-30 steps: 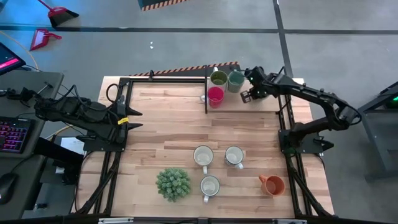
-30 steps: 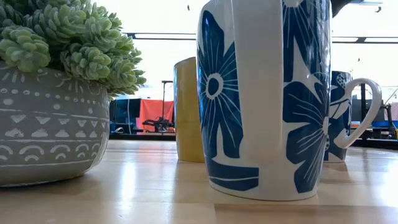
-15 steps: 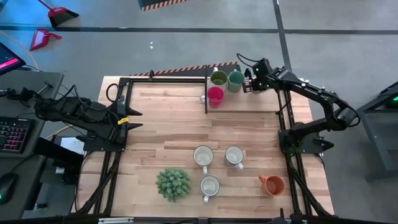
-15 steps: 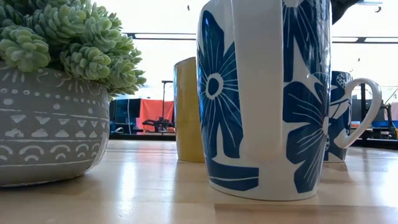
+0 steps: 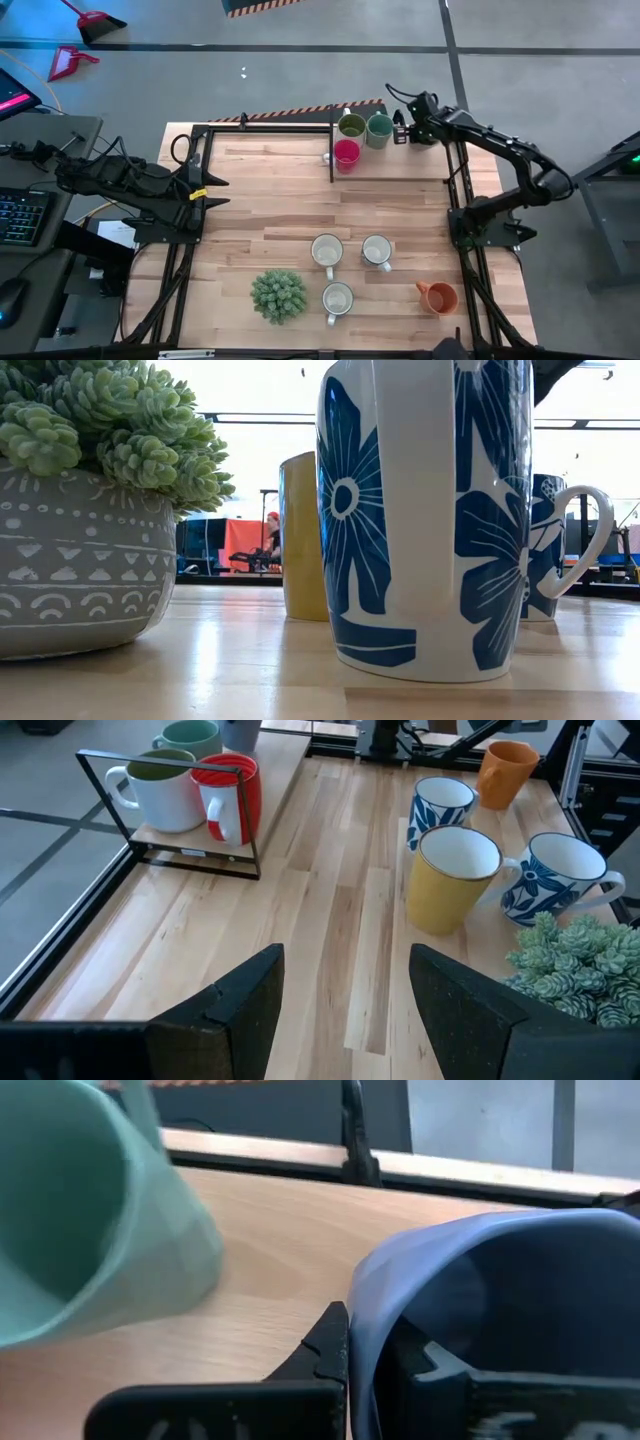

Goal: Place coffee mugs
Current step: Put the blue mug on the shelf, then put the orange mug on the shelf

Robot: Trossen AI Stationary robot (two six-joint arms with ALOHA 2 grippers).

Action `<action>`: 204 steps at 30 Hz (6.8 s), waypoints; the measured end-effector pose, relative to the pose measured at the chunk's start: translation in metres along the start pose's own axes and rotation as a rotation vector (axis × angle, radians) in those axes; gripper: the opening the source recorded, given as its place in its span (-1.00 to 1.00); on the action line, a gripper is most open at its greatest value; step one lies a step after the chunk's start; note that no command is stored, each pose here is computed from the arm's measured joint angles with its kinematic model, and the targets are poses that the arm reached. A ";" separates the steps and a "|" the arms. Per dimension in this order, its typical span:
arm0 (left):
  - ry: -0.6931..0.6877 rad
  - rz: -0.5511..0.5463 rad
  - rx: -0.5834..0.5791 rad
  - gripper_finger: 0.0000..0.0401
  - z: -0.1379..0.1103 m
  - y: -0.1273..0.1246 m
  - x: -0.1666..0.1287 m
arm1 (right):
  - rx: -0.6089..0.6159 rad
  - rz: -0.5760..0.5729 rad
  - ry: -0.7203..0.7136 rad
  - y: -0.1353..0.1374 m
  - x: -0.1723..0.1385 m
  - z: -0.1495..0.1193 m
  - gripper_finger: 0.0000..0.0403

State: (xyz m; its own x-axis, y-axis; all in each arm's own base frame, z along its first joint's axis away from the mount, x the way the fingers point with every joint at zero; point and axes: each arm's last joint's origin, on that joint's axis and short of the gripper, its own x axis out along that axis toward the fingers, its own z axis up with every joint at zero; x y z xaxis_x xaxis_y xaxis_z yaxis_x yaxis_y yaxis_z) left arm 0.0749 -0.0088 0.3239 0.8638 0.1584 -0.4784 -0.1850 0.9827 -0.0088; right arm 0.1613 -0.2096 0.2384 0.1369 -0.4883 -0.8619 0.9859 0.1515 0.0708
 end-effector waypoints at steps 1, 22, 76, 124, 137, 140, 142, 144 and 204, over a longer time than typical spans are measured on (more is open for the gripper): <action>0.000 0.000 0.000 0.02 0.000 0.000 0.000 | -0.001 -0.007 0.009 0.000 0.004 0.000 -1.00; 0.001 -0.001 0.001 0.02 0.000 0.000 0.000 | -0.051 -0.123 0.050 -0.015 -0.016 0.028 -1.00; 0.001 -0.001 -0.026 0.02 0.000 0.000 0.000 | -0.059 -0.161 0.117 -0.018 0.022 0.033 -0.64; 0.006 -0.017 -0.027 0.02 0.000 0.000 0.000 | -0.444 0.291 0.001 0.103 -0.147 -0.013 -0.43; -0.018 0.066 -0.119 0.02 0.000 0.002 0.000 | -0.668 0.500 -0.097 0.192 -0.162 -0.098 -0.43; -0.019 0.066 -0.132 0.02 0.000 0.002 0.000 | -0.763 0.488 -0.063 0.208 -0.153 -0.121 -0.43; -0.019 0.066 -0.132 0.02 0.000 0.002 0.000 | -0.827 0.481 -0.047 0.216 -0.148 -0.136 -0.43; -0.019 0.066 -0.132 0.02 0.000 0.002 0.000 | -0.891 0.476 -0.034 0.223 -0.144 -0.150 -0.43; -0.012 0.065 -0.128 0.02 0.000 0.002 0.000 | -0.544 0.080 0.594 0.128 -0.257 -0.345 -0.43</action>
State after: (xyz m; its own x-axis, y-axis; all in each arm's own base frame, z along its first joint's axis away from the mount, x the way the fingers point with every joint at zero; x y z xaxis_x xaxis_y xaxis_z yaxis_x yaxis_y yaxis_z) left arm 0.0743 -0.0068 0.3238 0.8536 0.2229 -0.4708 -0.2980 0.9503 -0.0905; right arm 0.2193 0.2322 0.2959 -0.0198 0.0567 -0.9982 0.7695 0.6383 0.0210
